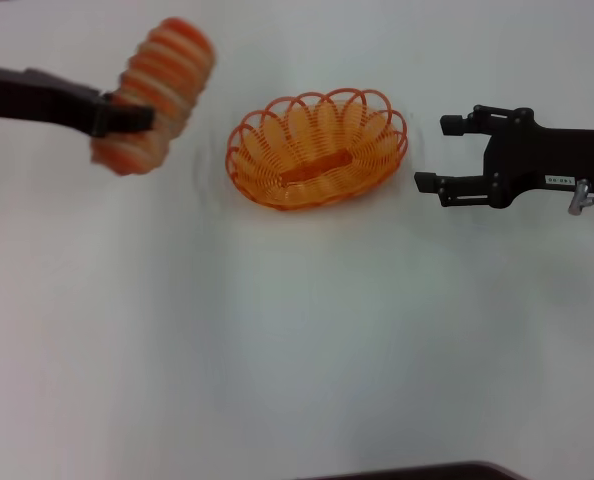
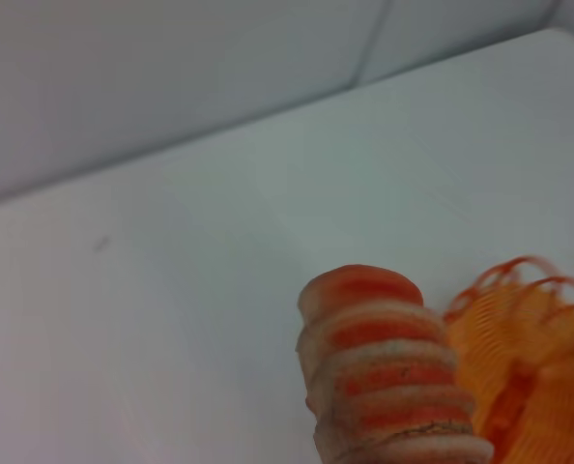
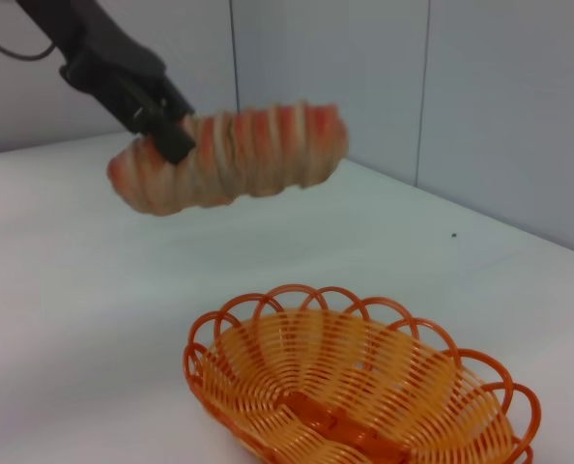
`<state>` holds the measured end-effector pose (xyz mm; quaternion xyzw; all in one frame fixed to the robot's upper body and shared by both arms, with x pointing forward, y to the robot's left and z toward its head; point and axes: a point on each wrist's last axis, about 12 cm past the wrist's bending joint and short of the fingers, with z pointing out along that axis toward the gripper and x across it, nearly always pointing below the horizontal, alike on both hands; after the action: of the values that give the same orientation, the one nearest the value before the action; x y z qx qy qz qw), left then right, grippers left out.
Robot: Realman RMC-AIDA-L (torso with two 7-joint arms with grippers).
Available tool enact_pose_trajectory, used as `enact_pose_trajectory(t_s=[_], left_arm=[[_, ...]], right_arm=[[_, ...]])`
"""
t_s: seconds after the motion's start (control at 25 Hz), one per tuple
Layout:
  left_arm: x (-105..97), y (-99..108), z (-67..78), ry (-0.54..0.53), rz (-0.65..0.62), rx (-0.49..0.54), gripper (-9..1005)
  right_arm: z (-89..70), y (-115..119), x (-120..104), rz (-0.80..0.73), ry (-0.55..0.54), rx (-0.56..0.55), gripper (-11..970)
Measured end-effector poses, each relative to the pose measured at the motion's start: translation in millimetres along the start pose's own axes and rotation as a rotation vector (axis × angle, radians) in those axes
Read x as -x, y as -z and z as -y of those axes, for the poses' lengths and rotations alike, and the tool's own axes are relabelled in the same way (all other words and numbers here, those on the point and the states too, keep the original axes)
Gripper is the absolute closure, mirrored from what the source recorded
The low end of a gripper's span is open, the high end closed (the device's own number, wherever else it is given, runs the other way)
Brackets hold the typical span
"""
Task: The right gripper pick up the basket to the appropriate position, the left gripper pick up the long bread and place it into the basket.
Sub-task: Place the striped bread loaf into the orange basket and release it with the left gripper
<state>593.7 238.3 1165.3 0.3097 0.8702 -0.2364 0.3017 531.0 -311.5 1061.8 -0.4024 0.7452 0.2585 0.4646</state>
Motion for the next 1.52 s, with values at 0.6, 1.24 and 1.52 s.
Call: enact_pose_trajectory(t_s=[0.6, 1.24, 1.52], left_arm=[[17.2, -72.2, 58.0, -0.426, 0.129, -0.225, 715], [8.1, -74.0, 54.7, -0.422, 0.136, -0.191, 459], [6.4, -57.2, 44.3, -0.340, 0.242, -0.214, 156]], right_arm=[[-5.1, 0.6, -2.0, 0.006, 0.001, 0.027, 80], [-6.6, 0.6, -2.8, 0.008, -0.007, 0.031, 81], [-5.6, 0.1, -1.3, 0.011, -0.007, 0.029, 80]])
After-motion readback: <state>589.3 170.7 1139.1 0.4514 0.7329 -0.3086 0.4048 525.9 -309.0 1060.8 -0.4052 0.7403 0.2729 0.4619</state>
